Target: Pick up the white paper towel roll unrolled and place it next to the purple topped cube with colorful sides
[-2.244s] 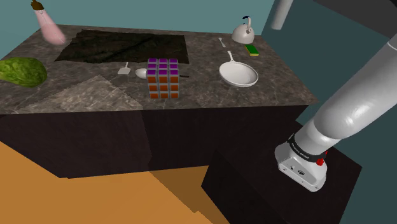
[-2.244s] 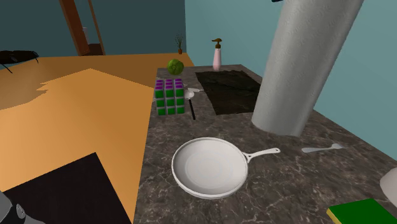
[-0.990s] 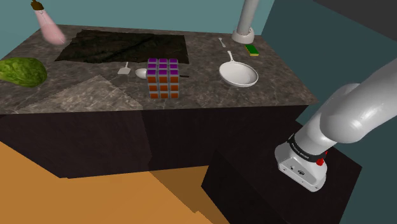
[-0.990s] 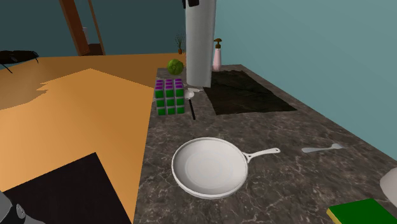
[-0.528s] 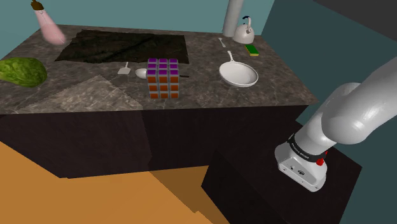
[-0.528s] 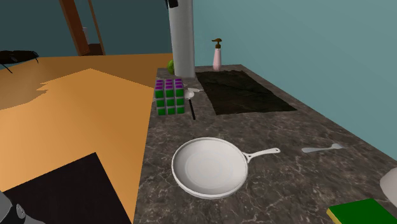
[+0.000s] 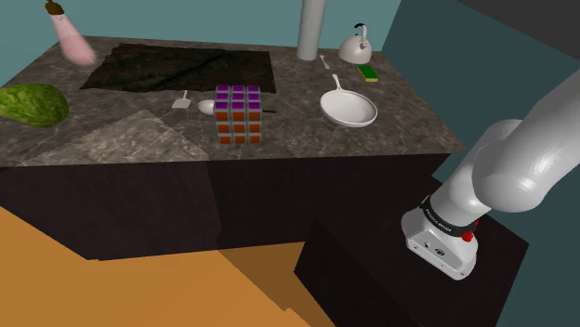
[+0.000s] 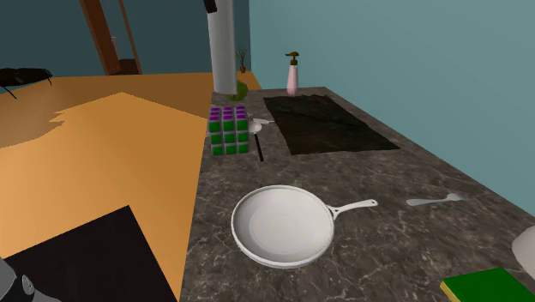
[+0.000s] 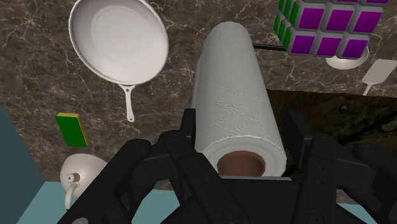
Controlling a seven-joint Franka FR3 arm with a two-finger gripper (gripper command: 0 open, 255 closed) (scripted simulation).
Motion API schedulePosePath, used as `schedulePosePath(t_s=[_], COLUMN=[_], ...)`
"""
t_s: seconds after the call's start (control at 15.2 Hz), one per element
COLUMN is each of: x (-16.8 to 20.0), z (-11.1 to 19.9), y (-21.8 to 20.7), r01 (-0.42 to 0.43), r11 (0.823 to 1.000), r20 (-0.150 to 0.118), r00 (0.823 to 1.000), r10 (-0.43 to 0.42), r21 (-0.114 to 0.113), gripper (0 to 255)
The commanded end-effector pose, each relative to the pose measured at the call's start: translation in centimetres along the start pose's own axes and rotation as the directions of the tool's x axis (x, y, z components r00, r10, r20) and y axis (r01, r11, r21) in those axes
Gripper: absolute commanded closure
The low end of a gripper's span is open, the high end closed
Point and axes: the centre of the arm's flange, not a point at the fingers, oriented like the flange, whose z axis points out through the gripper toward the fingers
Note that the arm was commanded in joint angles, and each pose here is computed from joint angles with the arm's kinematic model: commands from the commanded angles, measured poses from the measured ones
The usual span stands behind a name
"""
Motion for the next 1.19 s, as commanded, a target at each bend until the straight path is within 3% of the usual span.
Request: schedulePosePath(t_s=[0.0, 0.13, 1.12], x=[-1.0, -1.6, -3.2], z=[-0.3, -0.4, 7.3], y=[-2.4, -4.1, -4.1], r01=[-0.002, -0.002, -0.002], r11=[1.0, 1.0, 1.0], r20=[0.0, 0.0, 0.0], r00=[1.0, 1.0, 1.0], r10=[0.002, 0.002, 0.002], r21=[0.0, 0.0, 0.0], gripper=[255, 255, 255])
